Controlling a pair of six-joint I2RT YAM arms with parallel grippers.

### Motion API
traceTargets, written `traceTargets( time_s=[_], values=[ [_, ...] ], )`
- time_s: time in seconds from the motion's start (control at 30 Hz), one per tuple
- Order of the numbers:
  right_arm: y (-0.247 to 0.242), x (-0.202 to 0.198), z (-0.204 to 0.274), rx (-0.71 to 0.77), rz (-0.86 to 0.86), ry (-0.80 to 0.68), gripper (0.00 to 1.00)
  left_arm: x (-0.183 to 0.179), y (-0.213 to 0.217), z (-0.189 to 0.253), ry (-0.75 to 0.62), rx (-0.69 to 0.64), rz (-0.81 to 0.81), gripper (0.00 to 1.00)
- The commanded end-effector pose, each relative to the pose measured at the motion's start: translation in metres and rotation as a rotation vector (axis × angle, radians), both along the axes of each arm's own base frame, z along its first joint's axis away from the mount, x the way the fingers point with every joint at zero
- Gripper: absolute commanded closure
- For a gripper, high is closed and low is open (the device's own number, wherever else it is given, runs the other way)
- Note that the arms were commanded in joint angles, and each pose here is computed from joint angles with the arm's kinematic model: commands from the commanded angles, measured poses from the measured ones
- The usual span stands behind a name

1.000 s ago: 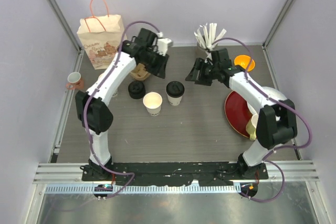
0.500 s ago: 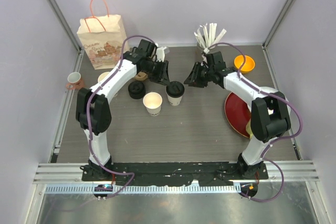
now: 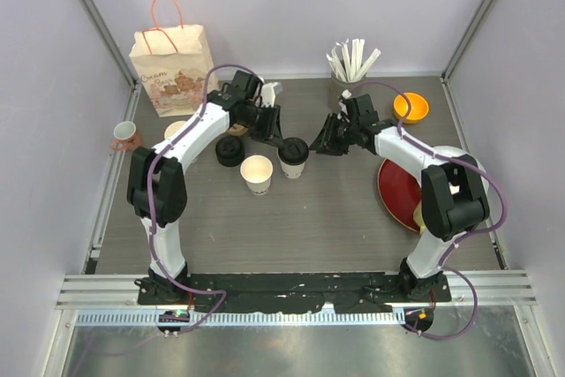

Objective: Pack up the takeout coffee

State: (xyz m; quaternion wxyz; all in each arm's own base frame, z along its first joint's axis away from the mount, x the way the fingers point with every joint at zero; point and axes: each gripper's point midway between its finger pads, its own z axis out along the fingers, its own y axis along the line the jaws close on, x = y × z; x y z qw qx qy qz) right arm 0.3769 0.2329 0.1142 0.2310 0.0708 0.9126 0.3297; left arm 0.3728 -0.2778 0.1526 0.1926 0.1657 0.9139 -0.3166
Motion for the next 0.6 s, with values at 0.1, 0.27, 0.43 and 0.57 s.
traceTargets(
  time_s=[0.1,0.27,0.43,0.57],
  values=[
    [-0.010,0.008,0.044,-0.038,-0.044,-0.122,0.66,0.015,0.012,0.018,-0.066,-0.010,0.033,0.74],
    [-0.004,0.005,0.055,-0.011,-0.009,-0.151,0.65,0.007,0.010,0.005,-0.028,-0.023,0.025,0.73],
    [0.015,0.000,0.045,0.039,0.038,-0.108,0.65,0.009,0.004,0.000,-0.012,-0.036,0.016,0.66],
    [0.021,0.000,0.041,0.054,0.045,-0.101,0.65,0.008,0.004,-0.004,0.005,-0.035,0.016,0.65]
  ],
)
